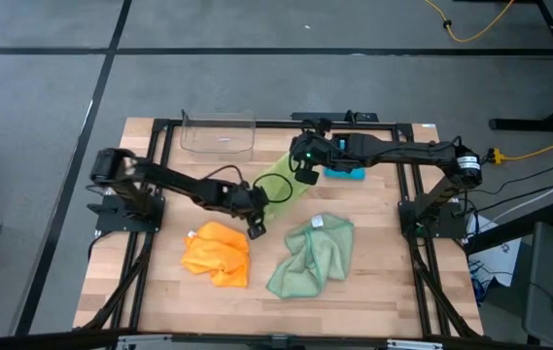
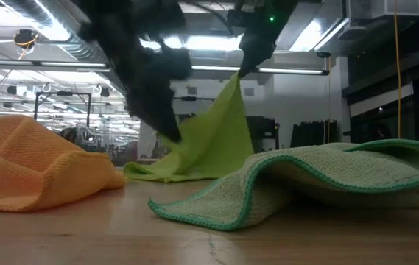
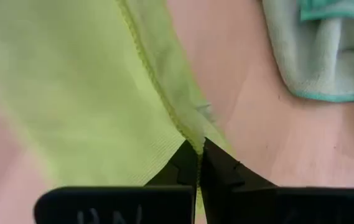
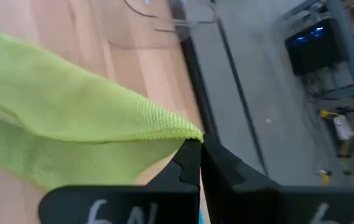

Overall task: Fold microfiber towels
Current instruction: Fold the light green towel

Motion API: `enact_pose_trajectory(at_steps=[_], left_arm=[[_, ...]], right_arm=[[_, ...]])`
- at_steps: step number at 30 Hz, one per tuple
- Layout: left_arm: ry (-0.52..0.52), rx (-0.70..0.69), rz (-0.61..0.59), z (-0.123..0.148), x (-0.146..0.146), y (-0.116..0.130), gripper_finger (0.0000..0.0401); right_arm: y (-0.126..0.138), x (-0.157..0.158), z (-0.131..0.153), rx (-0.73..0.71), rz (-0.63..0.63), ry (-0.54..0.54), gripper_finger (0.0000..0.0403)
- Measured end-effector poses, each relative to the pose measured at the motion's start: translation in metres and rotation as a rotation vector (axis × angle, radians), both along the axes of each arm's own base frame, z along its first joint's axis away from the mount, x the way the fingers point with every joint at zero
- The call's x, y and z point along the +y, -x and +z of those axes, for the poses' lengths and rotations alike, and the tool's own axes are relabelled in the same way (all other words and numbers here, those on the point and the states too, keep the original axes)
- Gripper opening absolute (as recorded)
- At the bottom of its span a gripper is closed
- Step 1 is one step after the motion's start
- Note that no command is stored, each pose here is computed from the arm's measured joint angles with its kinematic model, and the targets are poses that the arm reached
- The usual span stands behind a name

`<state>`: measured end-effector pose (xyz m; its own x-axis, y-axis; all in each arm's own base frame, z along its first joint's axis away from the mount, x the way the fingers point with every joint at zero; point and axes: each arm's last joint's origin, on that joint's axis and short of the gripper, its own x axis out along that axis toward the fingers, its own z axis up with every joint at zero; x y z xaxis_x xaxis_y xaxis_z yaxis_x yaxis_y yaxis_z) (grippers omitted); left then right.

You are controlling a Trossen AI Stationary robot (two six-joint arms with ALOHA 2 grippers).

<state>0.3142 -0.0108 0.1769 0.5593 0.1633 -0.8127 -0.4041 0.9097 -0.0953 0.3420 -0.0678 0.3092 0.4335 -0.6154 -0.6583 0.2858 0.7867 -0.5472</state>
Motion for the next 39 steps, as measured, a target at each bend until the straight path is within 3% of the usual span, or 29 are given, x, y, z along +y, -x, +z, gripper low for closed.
enact_pose_trajectory(at_steps=[11, 15, 19, 23, 26, 39], left_arm=[[-0.219, -0.187, 0.1, 0.116, 0.016, 0.072, 0.0], [-0.267, -0.283, 0.116, 0.157, 0.022, 0.085, 0.0], [-0.283, -0.286, 0.09, 0.183, 0.022, 0.092, 0.0], [-0.292, -0.213, 0.078, 0.187, 0.022, 0.098, 0.0], [-0.228, -0.165, 0.064, 0.183, 0.02, 0.102, 0.0], [-0.072, -0.149, -0.204, 0.181, -0.016, 0.107, 0.0]], right_arm=[[0.021, 0.002, 0.053, -0.249, 0.019, 0.088, 0.0006], [0.029, 0.004, 0.066, -0.311, 0.032, 0.088, 0.0006], [0.038, 0.005, 0.074, -0.321, 0.034, 0.09, 0.0006], [0.044, 0.006, 0.079, -0.329, 0.042, 0.103, 0.0006], [0.048, 0.008, 0.078, -0.298, 0.049, 0.078, 0.0006], [0.07, 0.054, 0.078, -0.218, 0.183, -0.052, 0.0006]])
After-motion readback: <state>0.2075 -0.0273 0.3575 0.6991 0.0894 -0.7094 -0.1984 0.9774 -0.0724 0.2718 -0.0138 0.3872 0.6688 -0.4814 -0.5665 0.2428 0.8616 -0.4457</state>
